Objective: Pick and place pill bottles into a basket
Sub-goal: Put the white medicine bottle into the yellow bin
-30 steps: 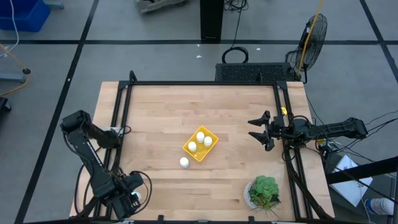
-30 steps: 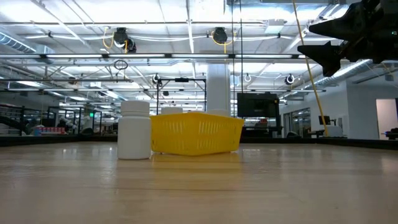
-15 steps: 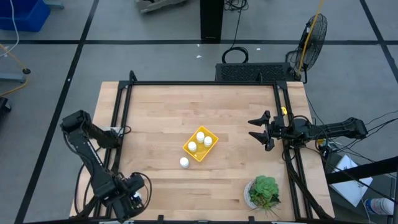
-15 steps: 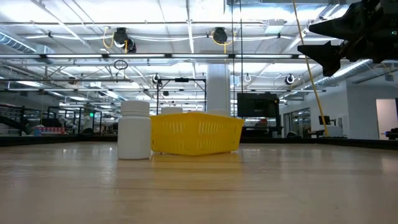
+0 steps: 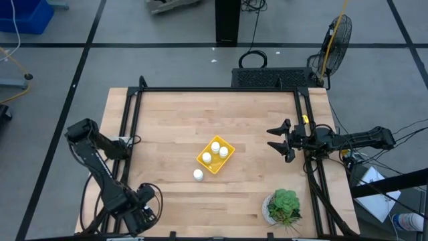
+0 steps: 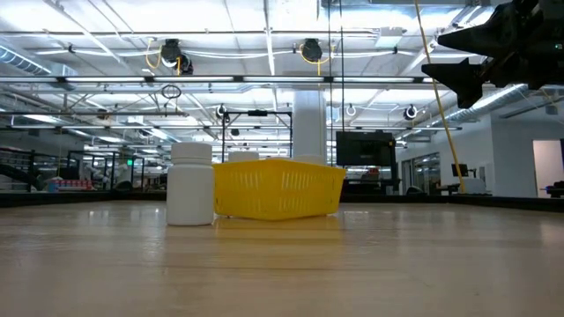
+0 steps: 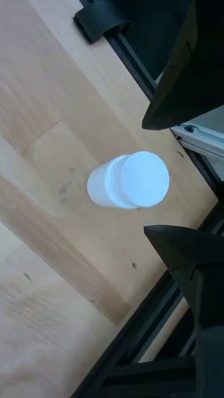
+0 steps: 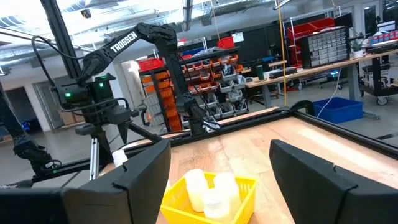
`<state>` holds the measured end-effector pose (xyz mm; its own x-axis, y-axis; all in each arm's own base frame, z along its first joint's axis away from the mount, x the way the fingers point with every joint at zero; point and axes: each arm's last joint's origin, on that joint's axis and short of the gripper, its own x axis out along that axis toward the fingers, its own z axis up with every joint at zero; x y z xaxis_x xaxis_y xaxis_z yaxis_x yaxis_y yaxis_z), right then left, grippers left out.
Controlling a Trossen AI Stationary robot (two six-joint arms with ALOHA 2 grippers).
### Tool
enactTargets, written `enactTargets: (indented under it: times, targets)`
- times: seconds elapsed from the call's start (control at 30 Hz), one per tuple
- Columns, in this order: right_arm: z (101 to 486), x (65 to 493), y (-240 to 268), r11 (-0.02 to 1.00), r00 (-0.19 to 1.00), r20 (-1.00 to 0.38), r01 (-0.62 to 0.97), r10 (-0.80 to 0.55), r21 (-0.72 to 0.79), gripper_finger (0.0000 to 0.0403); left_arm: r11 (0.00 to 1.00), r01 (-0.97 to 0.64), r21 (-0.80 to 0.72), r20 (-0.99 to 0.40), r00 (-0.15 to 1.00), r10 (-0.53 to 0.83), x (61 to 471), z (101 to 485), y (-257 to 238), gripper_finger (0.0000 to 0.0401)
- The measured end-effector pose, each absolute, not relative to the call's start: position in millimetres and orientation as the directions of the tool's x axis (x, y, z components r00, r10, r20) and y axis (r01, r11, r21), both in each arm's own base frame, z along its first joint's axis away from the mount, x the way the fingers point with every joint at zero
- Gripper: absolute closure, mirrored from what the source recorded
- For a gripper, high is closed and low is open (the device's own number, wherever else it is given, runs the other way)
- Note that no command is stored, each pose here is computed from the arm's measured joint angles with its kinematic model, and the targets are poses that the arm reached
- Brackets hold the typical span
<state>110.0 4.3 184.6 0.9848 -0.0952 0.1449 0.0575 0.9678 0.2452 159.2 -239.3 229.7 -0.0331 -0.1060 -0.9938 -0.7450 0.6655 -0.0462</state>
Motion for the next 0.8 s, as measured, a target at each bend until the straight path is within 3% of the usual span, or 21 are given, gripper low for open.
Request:
enactTargets:
  times: [0.53, 0.8]
  targets:
    - [184.6, 110.0, 4.3, 0.968, 0.985, 0.145, 0.058, -0.095, 0.242, 0.0138, 0.599, -0.8, -0.032, -0.994, -0.04, -0.106, 163.3, 228.7, -235.9, 0.0131]
    - [184.5, 110.0, 4.3, 0.968, 0.985, 0.143, 0.058, -0.095, 0.244, 0.0138, 0.595, -0.802, -0.052, -0.992, -0.029, -0.126, 163.4, 228.9, -238.5, 0.0082]
